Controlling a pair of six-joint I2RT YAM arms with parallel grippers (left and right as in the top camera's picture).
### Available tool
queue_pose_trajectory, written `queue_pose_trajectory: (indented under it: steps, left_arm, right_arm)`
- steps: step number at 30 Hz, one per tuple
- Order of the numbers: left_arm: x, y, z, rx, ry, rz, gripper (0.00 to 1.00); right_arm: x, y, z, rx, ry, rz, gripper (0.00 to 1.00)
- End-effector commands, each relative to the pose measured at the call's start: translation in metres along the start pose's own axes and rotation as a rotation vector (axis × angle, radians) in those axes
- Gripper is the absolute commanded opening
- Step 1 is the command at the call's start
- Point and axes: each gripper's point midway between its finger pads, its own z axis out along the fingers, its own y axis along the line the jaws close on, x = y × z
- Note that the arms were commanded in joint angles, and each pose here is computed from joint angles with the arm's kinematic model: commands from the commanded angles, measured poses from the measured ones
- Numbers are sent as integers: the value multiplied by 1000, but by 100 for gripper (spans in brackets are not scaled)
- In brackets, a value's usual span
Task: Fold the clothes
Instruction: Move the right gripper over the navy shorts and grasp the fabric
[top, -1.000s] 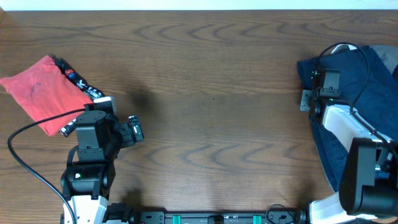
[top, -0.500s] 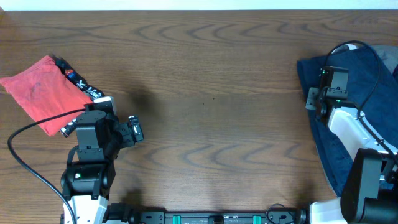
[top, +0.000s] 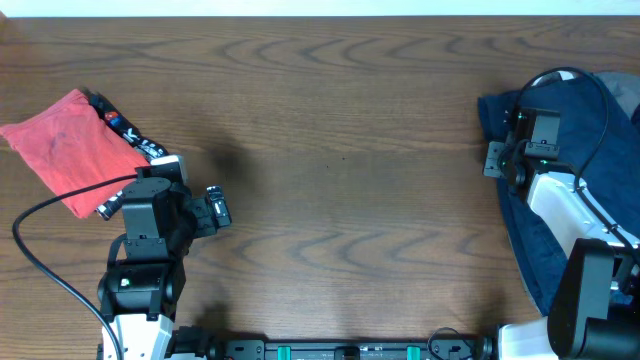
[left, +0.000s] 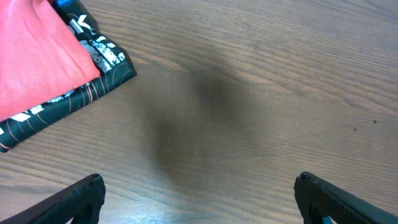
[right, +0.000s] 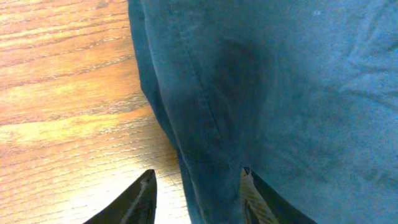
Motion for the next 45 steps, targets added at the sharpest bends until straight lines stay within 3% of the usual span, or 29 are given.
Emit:
queue_pose_trajectory:
  steps: [1, 4, 10, 45]
  left_arm:
    - [-8, -1, -4, 1, -17, 8, 98]
    - [-8, -1, -4, 1, -17, 8, 98]
    - [-8, -1, -4, 1, -17, 8, 98]
    - [-8, -1, -4, 1, -17, 8, 98]
  right_arm:
    - [1, -7, 7, 34, 14, 30, 42]
    - [9, -7, 16, 36, 44, 26, 40]
    - [11, -12, 21, 65, 48, 44, 28]
    - [-11, -31, 4, 137, -33, 68, 27]
